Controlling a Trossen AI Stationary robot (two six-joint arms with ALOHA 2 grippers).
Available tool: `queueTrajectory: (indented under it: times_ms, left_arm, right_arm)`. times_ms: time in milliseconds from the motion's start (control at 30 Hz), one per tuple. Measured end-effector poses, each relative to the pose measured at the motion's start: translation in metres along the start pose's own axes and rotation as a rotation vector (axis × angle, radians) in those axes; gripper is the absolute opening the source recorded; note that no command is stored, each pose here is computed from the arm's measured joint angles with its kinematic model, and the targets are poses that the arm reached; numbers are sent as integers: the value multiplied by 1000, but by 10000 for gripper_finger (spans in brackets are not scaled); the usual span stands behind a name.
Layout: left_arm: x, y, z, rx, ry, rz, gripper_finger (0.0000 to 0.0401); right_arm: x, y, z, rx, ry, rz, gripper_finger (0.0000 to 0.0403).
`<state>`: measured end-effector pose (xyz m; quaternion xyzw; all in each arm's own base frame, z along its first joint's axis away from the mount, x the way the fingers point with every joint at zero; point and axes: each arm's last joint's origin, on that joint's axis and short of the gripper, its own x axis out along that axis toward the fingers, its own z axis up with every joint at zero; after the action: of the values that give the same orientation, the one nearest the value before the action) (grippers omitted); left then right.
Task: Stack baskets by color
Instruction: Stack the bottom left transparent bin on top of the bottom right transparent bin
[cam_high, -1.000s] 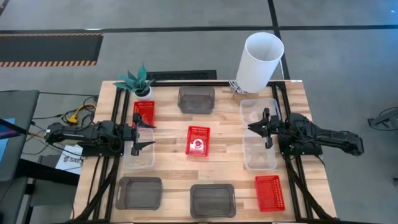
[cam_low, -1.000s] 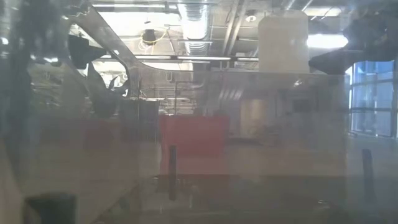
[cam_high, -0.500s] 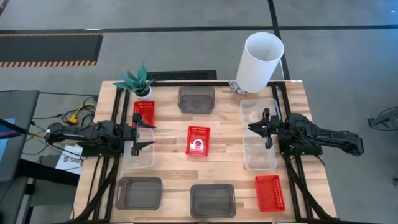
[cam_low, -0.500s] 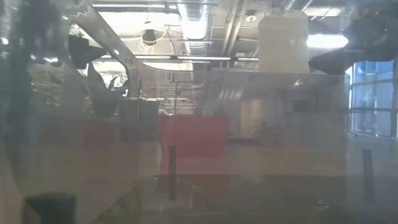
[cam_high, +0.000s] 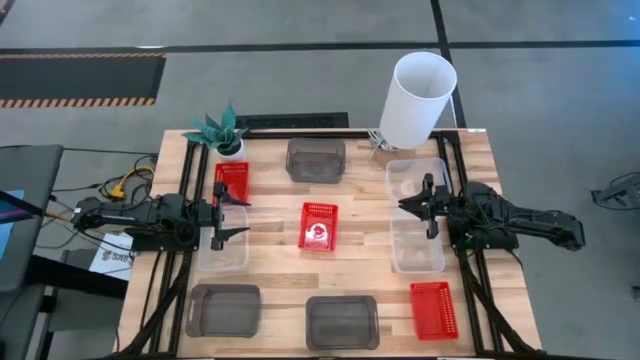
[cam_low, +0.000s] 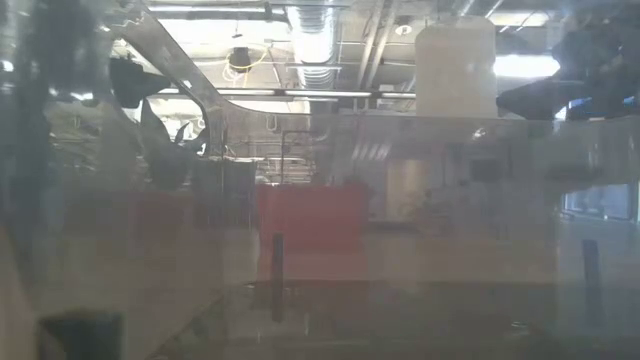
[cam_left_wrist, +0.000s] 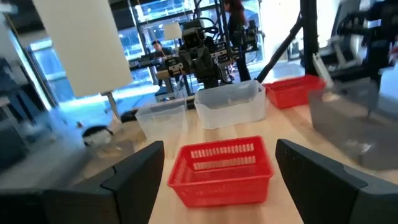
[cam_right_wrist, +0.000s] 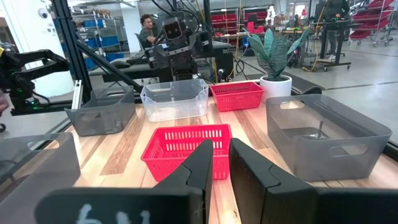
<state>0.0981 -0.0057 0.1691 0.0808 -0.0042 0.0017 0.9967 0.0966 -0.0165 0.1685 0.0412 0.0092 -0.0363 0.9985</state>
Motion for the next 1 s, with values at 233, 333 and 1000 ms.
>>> queueTrajectory:
  times_ms: [233,333,1000]
  left_arm:
    - [0,0,0,-418,1,0,298]
    - [0,0,0,-492,0,5,298]
    - [0,5,1,-502,-36,159,298]
  right_arm:
    - [0,0,1,-8,-18,0,75]
    - [0,0,2,-9,-21,0,75]
    - [0,1,6,64,-70,-6,75]
